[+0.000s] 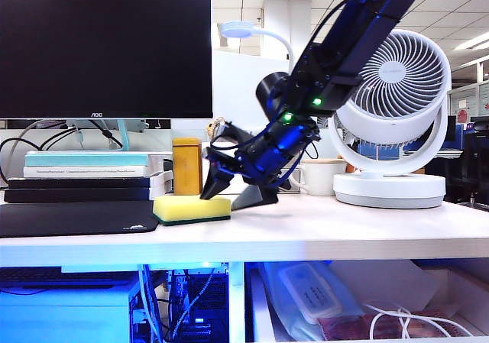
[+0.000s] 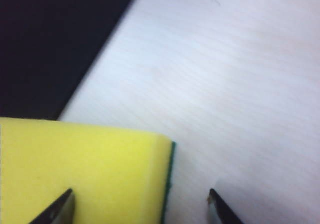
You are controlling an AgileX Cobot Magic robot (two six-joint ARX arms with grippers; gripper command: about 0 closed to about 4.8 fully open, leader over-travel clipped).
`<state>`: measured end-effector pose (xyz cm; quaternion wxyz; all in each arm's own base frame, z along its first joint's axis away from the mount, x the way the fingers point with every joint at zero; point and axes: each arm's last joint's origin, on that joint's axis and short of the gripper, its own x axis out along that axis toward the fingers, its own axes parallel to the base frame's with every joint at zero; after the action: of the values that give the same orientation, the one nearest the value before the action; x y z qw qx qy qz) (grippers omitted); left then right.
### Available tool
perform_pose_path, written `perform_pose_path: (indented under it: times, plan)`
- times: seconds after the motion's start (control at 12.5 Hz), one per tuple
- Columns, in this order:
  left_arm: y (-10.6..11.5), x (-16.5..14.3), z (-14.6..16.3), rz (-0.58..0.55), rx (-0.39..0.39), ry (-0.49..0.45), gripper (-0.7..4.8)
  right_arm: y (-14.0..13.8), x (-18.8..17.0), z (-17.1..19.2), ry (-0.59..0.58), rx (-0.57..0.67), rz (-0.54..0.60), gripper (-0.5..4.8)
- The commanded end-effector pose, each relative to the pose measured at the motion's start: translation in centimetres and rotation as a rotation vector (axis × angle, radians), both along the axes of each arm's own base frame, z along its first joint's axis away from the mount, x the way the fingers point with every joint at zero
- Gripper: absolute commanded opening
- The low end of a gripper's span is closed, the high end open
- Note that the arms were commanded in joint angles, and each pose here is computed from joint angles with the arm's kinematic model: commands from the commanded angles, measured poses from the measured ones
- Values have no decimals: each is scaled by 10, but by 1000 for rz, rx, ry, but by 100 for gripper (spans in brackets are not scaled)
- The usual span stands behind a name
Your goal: Open the drawer, place the cleaning sponge inside, then close the drawer.
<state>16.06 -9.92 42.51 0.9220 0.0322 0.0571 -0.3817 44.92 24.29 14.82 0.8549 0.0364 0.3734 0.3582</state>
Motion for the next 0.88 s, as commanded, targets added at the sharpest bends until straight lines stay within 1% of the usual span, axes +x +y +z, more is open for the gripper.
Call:
perform_pose_path:
  times: [0.08,0.16,0.24,0.32,0.48,0.56,0.64,0.72,0.8,0.88]
  plan:
    - [1,-1,4,-5,-15,-26,-6,6,-9,-5,7,-108,39,322]
    - [1,-1,4,-5,-15,-25,-6,7,-9,-5,14,-107,36,313]
    - [0,-1,4,-5,-15,-25,-6,6,-11,-6,33,-115,41,82]
    - [1,-1,4,-5,-15,-25,-6,5,-12,-8,51,-132,44,-1]
    - [1,-1,4,-5,-14,-25,-6,4,-13,2,29,-126,45,-1]
    - [1,-1,4,-5,-14,-25,-6,-1,-15,31,-33,-111,50,-1]
    - [1,-1,4,-5,-15,-25,-6,-4,-17,48,-56,-105,39,-1]
    - [1,-1,4,-5,-14,-25,-6,-12,-23,68,-67,-123,13,-1]
    - [1,-1,4,-5,-14,-25,-6,-18,-27,80,-70,-145,4,-1]
    - [1,-1,4,-5,-15,-26,-6,-25,-34,93,-66,-180,13,-1]
